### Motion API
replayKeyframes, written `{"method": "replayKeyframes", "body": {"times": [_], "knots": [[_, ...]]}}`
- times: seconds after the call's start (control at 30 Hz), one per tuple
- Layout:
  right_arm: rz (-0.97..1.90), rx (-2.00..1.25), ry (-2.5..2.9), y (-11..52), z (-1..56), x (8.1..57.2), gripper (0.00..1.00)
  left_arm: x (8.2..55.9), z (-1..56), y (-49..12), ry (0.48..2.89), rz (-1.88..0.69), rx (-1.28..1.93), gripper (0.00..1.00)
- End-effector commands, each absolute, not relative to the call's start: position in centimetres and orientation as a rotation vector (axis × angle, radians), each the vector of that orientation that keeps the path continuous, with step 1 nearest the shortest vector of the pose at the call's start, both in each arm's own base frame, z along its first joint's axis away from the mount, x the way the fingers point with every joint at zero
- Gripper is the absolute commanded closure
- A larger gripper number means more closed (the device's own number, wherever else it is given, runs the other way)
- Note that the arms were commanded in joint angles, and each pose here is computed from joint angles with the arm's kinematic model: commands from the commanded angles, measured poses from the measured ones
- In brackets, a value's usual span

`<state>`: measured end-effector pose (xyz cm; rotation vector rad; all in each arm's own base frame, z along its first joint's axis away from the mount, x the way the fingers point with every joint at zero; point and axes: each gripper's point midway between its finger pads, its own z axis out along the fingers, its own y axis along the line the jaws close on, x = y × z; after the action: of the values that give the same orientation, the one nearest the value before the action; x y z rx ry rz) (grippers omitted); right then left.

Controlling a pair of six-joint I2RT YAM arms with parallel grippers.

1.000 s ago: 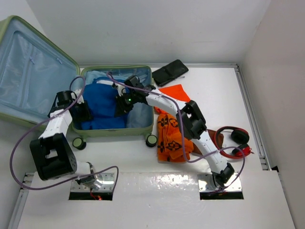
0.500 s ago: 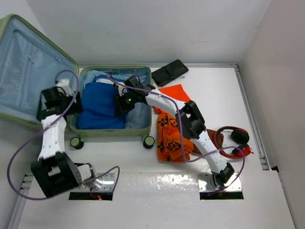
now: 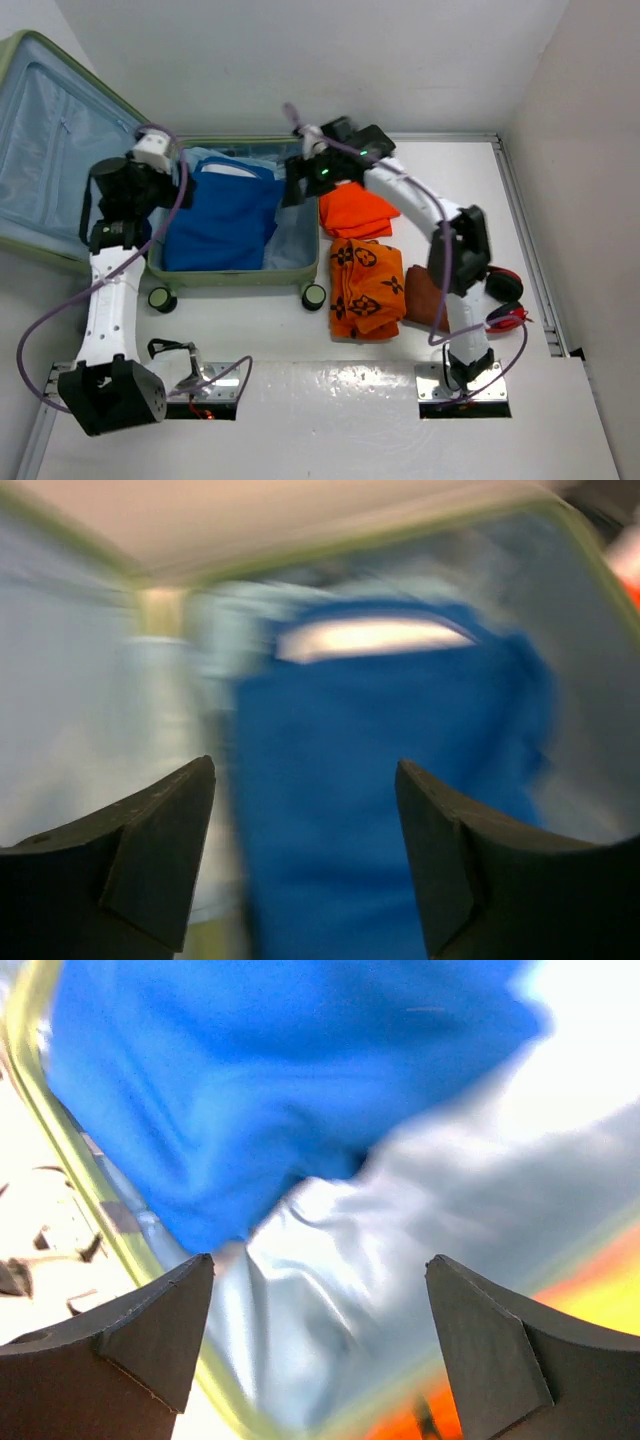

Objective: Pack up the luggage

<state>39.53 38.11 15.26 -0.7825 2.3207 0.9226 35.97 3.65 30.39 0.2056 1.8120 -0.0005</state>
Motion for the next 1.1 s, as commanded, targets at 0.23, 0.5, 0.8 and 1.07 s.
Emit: {"method": "replayKeyframes", "body": {"times": [0.23, 0.5, 0.8, 1.07], "knots": [[0.867, -0.446, 2.579, 19.4, 17.8, 31.2, 0.14, 31.7, 27.9, -12.3, 1.720, -0.409, 0.734, 0.10], [0.891, 0.030, 2.923, 14.2, 8.7, 21.3, 0.00, 31.7, 26.8, -13.2, 1.744, -0.364, 0.634, 0.10], [1.055, 0.175, 2.904, 14.6, 4.2, 22.1, 0.00, 31.9, 26.9, -12.9, 1.765, -0.337, 0.590, 0.10], [1.287, 0.164, 2.831, 17.4, 4.5, 23.9, 0.00, 30.9, 25.5, -14.0, 1.795, -0.410, 0.631, 0.10]]}}
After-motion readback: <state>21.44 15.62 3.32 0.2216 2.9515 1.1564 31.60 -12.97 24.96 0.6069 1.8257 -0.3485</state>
